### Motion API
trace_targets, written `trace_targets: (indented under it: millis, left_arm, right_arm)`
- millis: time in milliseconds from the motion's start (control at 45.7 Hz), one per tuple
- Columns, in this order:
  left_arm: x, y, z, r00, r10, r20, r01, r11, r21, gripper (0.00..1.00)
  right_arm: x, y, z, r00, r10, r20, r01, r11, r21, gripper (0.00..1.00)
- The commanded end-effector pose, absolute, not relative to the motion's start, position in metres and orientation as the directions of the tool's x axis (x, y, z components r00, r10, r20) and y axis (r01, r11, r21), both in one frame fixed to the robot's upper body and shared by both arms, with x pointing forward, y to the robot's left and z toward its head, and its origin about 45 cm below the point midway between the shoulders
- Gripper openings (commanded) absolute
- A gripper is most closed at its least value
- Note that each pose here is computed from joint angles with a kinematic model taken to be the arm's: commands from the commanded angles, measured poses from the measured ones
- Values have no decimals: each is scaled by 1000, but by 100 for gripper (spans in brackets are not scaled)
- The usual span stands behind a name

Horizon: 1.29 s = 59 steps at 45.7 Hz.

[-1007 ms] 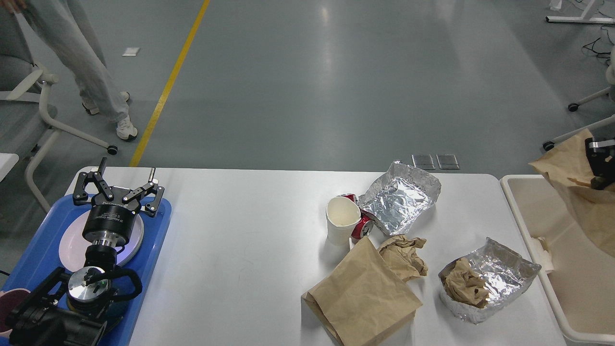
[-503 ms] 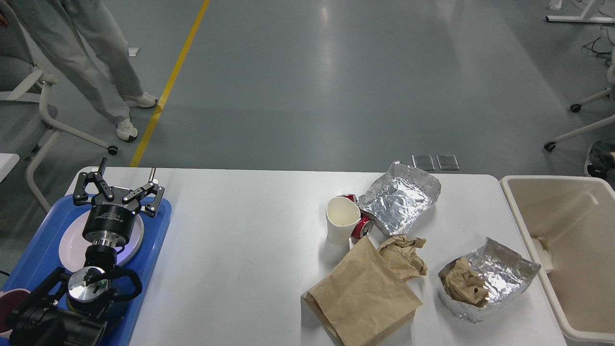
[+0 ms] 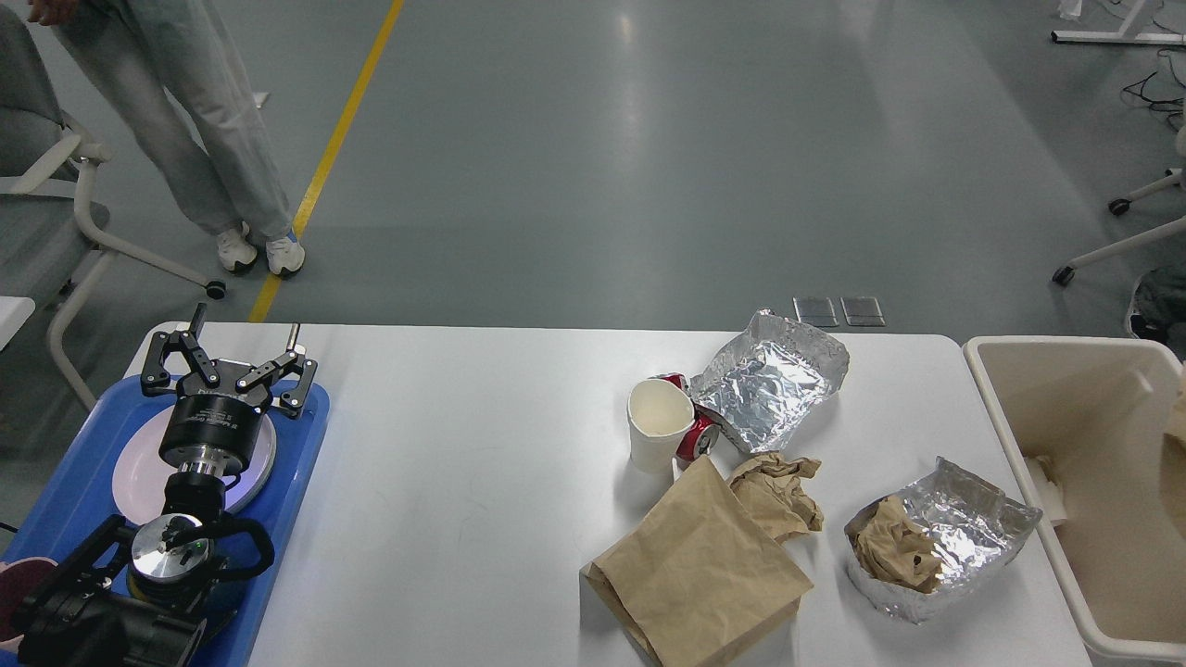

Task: Tidy desktop
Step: 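Release the bag inside the bin with the right gripper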

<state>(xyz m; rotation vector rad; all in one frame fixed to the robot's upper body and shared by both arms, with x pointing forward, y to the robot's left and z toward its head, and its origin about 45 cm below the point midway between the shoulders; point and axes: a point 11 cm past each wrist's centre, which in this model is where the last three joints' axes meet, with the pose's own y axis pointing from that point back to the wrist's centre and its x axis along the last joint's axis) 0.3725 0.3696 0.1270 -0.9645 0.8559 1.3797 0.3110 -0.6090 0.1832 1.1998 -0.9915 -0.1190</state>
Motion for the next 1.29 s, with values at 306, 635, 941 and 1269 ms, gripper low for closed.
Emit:
trace_targets:
  millis: [306,635,941,1269]
  left_arm:
    - [373,370,127,30,390,-920,-998,-44,-51,96]
    - [373,370,127,30,390,-920,-998,-44,-51,96]
    - [372,370,127,30,390,-920,-998,-42,-50,96]
    - [373,370,127,30,390,-920,-998,-44,-51,96]
  right_arm:
    - [279,-577,67,588,-438,680,-439,534,723,0]
    - [265,-572,53,604,-444,662,-420,528,738,0]
    - [264,-575,52,576,-432,694,-447,545,710,65]
    - [257,-579,51,511,-440,738,-472,574,669,100]
